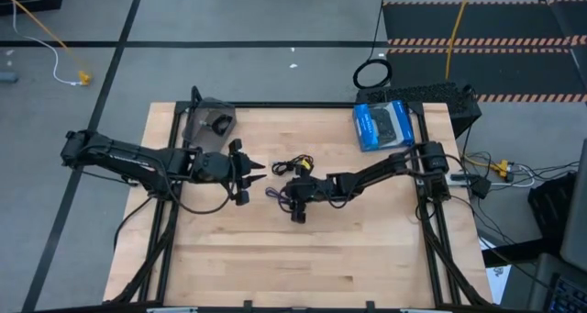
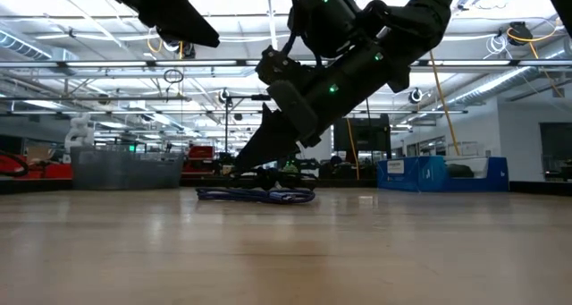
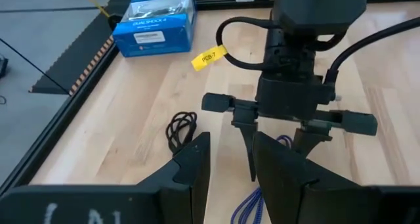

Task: Pick and place USB-C Cables
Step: Put the violet USB cable in the black bin

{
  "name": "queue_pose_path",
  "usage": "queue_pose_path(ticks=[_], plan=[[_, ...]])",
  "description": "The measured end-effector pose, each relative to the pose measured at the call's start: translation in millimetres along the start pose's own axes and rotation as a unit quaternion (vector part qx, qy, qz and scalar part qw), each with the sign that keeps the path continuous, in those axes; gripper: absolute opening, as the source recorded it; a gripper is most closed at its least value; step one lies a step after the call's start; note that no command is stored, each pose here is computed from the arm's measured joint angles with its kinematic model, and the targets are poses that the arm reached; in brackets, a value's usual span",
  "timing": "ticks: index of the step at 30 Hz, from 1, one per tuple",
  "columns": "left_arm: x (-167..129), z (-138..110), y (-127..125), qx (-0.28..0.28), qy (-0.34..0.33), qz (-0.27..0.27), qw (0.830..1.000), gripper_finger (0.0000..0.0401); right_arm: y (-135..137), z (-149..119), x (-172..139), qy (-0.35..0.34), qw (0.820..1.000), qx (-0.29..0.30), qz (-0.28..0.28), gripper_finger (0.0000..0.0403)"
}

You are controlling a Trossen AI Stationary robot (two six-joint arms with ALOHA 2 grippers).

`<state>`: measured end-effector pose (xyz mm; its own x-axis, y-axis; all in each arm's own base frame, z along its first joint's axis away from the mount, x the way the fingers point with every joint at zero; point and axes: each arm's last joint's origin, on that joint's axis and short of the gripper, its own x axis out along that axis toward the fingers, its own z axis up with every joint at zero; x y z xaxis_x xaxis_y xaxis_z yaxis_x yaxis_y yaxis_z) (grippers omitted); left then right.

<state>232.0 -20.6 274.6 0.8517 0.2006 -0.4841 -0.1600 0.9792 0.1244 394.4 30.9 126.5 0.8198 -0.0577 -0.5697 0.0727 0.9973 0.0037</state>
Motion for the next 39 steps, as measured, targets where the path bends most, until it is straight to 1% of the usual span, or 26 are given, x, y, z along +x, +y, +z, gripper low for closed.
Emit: queue_pose_path(ticks=[14,17,23,28,32,39], plan=[[0,0,0,0.0,-0.001,0.0,1.0,0.0118,0,-3,1,0.008,1.0,0.022,-0.001,0.0171],[0,0,0,0.001,-0.002,0.0,1.0,0.0118,0,-7,5,0.012,1.0,0.02,-0.001,0.0171],[0,3,0,-0.001,-0.014,-0.001,1.0,0.0118,1,-23,18,0.031,0.999,0.018,0.005,0.0171],[0,3,0,0.004,-0.013,-0.001,1.0,0.0118,0,-29,23,0.04,0.999,0.017,0.008,0.0171],[0,3,0,0.004,-0.013,-0.001,1.0,0.0118,0,-29,23,0.041,0.999,0.01,0.008,0.0159],[0,3,0,0.008,-0.013,0.0,1.0,0.0118,-2,-31,24,0.046,0.999,0.005,0.006,0.0121]])
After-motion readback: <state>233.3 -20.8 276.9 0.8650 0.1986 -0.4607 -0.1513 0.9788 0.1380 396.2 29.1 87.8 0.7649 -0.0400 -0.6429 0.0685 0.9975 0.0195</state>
